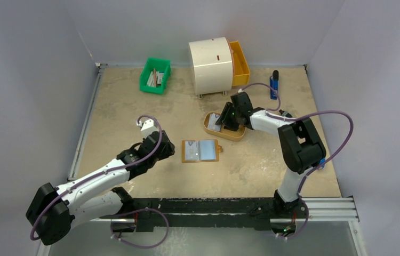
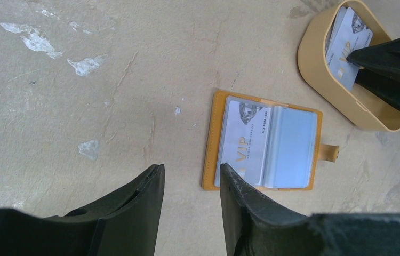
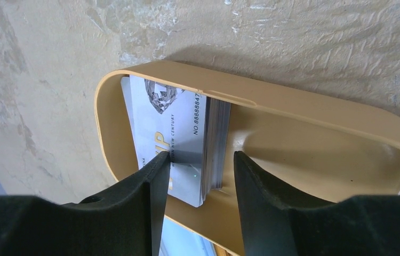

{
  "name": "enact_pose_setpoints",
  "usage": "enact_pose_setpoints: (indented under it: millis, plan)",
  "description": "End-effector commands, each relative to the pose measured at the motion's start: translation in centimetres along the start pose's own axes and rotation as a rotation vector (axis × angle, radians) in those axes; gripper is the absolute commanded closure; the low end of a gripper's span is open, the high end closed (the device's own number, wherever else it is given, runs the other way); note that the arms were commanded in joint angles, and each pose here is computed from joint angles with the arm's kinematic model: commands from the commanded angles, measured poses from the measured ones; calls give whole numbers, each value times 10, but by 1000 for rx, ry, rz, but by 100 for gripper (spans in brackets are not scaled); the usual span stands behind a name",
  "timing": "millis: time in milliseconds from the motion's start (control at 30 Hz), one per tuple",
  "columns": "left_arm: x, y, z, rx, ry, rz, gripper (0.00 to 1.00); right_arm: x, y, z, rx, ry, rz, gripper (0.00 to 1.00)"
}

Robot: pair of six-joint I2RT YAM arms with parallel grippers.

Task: Put the credit cards into the card holder
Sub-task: Pick up the credit card from the storage box.

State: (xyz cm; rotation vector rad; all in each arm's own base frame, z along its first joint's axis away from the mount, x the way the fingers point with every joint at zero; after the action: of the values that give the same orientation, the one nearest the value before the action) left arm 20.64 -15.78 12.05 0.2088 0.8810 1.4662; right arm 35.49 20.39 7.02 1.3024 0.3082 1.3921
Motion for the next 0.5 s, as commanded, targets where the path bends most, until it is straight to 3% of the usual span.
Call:
enact_pose_setpoints:
  millis: [0, 467]
  plan:
    - [-9, -1, 9, -30, 27, -16, 59, 2, 5, 6, -17, 5, 23, 52]
    - [-7, -3, 7, -24, 27, -3, 60, -3, 17, 5, -35, -3, 41, 60]
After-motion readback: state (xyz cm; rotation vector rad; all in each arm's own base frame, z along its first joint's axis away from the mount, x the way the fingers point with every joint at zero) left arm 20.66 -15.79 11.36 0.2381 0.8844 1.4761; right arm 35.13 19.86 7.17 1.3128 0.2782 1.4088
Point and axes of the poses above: each gripper's point midway between its finger pads, its own y axis back along the fingers, its own x axis along the line the jaws close on, z = x × y, the point moved 4 cm from there along y, back along the fingers, and after that the axes turned 3 degrees about -y, right-handed, at the moved point
